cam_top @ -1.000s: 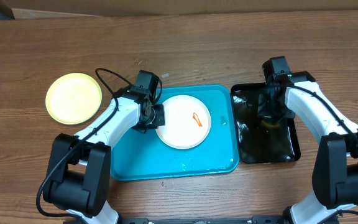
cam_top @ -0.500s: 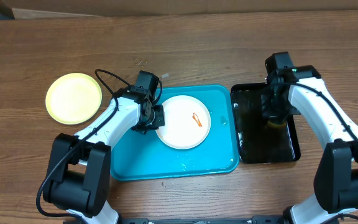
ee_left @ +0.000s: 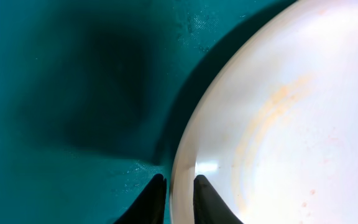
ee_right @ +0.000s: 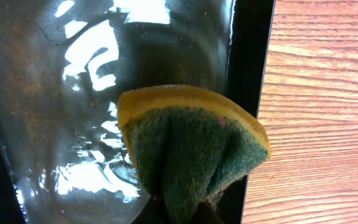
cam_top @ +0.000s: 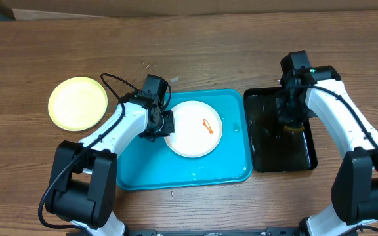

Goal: Clean dirty plates on tray and stack at the side
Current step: 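Dip and swish the sponge in the water with the right gripper, then lift the sponge and move it over the white plate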

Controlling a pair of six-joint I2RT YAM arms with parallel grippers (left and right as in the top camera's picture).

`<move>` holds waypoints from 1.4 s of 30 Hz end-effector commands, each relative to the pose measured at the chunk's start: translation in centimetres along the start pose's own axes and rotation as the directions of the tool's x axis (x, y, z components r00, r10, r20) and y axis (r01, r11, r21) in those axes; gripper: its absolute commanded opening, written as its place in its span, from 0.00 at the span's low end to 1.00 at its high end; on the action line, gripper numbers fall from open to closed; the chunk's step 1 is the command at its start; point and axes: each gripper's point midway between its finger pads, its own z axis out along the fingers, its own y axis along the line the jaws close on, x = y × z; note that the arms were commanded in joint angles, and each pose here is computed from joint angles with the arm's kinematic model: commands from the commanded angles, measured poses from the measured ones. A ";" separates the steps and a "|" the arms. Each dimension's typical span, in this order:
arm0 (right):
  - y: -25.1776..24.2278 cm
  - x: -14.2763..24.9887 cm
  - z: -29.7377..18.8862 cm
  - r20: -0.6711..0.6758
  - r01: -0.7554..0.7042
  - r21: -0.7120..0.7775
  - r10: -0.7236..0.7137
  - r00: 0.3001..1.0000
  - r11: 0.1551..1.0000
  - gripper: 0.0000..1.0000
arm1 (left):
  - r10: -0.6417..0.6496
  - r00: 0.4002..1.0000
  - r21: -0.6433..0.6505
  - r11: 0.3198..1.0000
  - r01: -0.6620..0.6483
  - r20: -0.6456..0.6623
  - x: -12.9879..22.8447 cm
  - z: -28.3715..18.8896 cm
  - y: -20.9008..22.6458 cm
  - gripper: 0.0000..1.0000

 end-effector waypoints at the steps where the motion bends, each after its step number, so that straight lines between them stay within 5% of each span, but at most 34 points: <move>1: -0.4 -1.0 -1.9 0.063 0.024 0.009 -0.025 0.998 1.000 0.04 | -0.004 1.000 0.010 1.000 0.004 -0.022 0.2 0.4 -0.2 0.06; 5: 0.1 -1.0 -2.1 0.064 0.069 0.030 -0.071 0.995 0.997 0.04 | -0.006 0.999 0.022 1.000 0.007 -0.038 0.5 0.4 -0.5 0.05; 8: 0.0 -1.1 -2.3 0.071 0.091 0.082 -0.097 0.993 0.992 0.04 | -0.006 0.999 0.024 1.000 0.007 -0.039 0.6 0.4 -0.5 0.19; 11: 0.3 -1.4 -2.6 0.081 0.141 0.132 -0.152 0.985 0.981 0.04 | -0.005 0.999 0.026 1.000 0.006 -0.033 0.4 0.4 -0.5 0.23; 16: 1.2 -1.8 -2.9 0.105 0.160 0.142 -0.176 0.979 0.977 0.04 | -0.003 1.000 0.033 0.999 0.003 -0.010 -0.1 0.4 -0.7 0.04; 21: 1.6 -2.3 -3.0 0.143 0.020 0.122 -0.037 0.989 0.992 0.04 | -0.002 1.000 0.033 0.999 0.003 -0.010 -0.1 0.4 -0.7 0.04; 30: 3.3 -3.1 -4.2 0.186 -0.017 0.076 0.003 0.982 0.997 0.04 | 0.001 1.000 0.032 0.999 -0.001 -0.013 -0.1 0.4 -0.7 0.04; 36: 9.4 -4.6 -8.4 0.260 0.087 -0.143 -0.047 0.964 0.986 0.04 | 0.001 1.000 0.032 0.999 0.000 -0.012 -0.1 0.4 -0.7 0.04; 42: 15.0 -4.5 -10.0 0.340 0.216 -0.170 -0.148 0.929 0.961 0.04 | 0.001 1.000 0.032 0.999 0.000 -0.012 -0.1 0.4 -0.7 0.04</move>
